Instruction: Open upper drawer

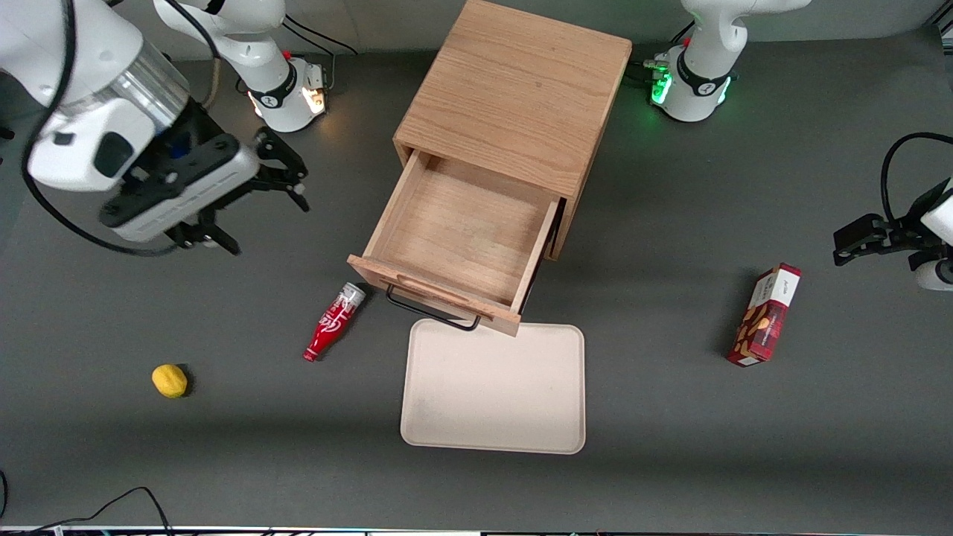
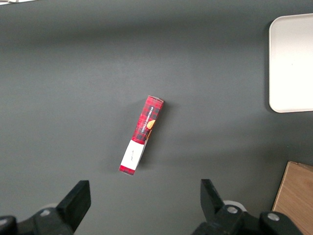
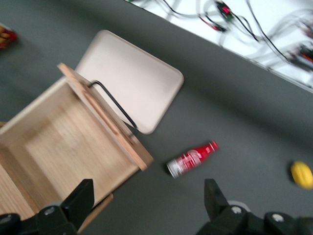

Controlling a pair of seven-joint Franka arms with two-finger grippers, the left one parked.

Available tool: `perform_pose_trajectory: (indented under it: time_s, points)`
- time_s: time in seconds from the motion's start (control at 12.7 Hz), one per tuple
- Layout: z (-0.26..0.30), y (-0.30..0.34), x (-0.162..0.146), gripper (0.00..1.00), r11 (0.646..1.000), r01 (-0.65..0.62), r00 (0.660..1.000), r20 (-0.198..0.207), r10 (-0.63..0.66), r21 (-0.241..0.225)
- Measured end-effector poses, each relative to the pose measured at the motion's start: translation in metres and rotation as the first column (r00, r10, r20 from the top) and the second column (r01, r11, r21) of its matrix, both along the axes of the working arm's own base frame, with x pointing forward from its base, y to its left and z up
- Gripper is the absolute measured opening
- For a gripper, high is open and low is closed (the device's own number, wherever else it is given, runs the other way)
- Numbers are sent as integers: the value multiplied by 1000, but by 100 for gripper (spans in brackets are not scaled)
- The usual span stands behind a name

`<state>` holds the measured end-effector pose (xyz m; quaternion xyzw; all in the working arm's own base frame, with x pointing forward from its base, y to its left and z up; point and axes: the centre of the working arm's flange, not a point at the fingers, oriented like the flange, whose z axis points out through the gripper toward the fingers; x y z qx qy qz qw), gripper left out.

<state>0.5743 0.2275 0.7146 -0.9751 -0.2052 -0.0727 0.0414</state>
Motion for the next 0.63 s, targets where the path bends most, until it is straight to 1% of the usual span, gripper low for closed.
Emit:
perform_pose_trajectory:
  time_s: [0.08, 0.16, 0.24, 0.31, 0.47, 0.63]
  points:
    - [7, -34, -9, 100, 997, 63, 997, -50, -66, -48]
    - [11, -72, -17, 100, 988, 123, 985, -106, -133, -97]
    - [13, -108, -23, 100, 975, 182, 968, -150, -201, -129]
    - [13, -142, -25, 100, 962, 238, 949, -179, -260, -137]
    - [6, -190, -25, 100, 938, 318, 916, -211, -342, -141]
    - [-6, -201, -26, 100, 926, 341, 897, -236, -373, -164]
